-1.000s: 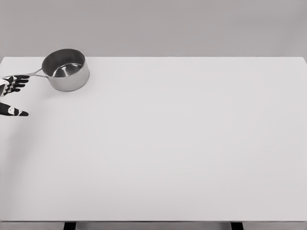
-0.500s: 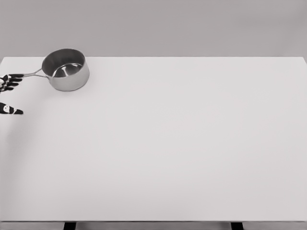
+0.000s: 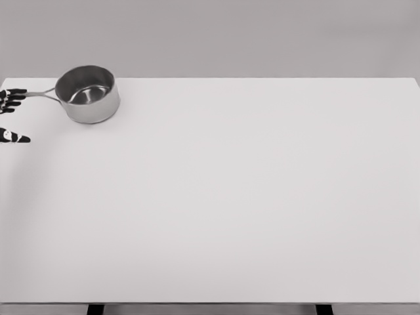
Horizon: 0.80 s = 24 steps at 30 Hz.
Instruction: Rotate pot handle
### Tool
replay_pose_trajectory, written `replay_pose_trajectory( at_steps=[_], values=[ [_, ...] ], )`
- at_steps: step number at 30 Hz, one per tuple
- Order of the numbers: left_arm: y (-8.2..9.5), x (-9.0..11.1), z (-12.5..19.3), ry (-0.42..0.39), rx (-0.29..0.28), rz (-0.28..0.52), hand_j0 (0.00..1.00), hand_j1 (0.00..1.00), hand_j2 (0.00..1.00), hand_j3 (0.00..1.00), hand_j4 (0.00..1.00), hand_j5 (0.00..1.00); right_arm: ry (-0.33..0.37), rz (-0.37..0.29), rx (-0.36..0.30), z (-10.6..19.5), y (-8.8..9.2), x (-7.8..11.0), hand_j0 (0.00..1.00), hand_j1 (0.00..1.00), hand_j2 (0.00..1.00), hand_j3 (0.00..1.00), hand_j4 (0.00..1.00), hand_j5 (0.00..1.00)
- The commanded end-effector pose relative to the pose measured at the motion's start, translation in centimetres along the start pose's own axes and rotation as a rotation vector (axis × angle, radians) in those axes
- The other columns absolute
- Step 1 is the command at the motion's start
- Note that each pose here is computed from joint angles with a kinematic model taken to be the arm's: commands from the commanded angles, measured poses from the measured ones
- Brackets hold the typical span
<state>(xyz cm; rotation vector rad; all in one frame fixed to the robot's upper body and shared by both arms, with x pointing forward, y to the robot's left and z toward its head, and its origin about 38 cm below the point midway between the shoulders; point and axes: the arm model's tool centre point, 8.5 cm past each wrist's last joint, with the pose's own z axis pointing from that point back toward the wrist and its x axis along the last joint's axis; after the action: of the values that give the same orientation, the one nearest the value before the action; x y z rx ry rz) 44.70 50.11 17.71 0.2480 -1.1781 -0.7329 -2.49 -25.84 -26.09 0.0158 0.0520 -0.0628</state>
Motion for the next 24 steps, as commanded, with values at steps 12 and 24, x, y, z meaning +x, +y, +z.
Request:
replay_pose_trajectory(
  at_steps=[12, 24],
  values=[
    [0.4, -0.5, -0.6, 0.014, 0.018, 0.031, 1.00, 1.00, 1.00, 1.00, 1.00, 1.00, 0.000, -0.001, 0.000, 0.0, 0.0, 0.0, 1.00, 1.00, 1.00, 1.00, 1.00, 1.00],
    [1.0, 0.0, -1.0, 0.002, 0.033, 0.032, 1.00, 1.00, 1.00, 1.00, 1.00, 1.00, 0.000, -0.001, 0.000, 0.0, 0.0, 0.0, 1.00, 1.00, 1.00, 1.00, 1.00, 1.00]
  ],
)
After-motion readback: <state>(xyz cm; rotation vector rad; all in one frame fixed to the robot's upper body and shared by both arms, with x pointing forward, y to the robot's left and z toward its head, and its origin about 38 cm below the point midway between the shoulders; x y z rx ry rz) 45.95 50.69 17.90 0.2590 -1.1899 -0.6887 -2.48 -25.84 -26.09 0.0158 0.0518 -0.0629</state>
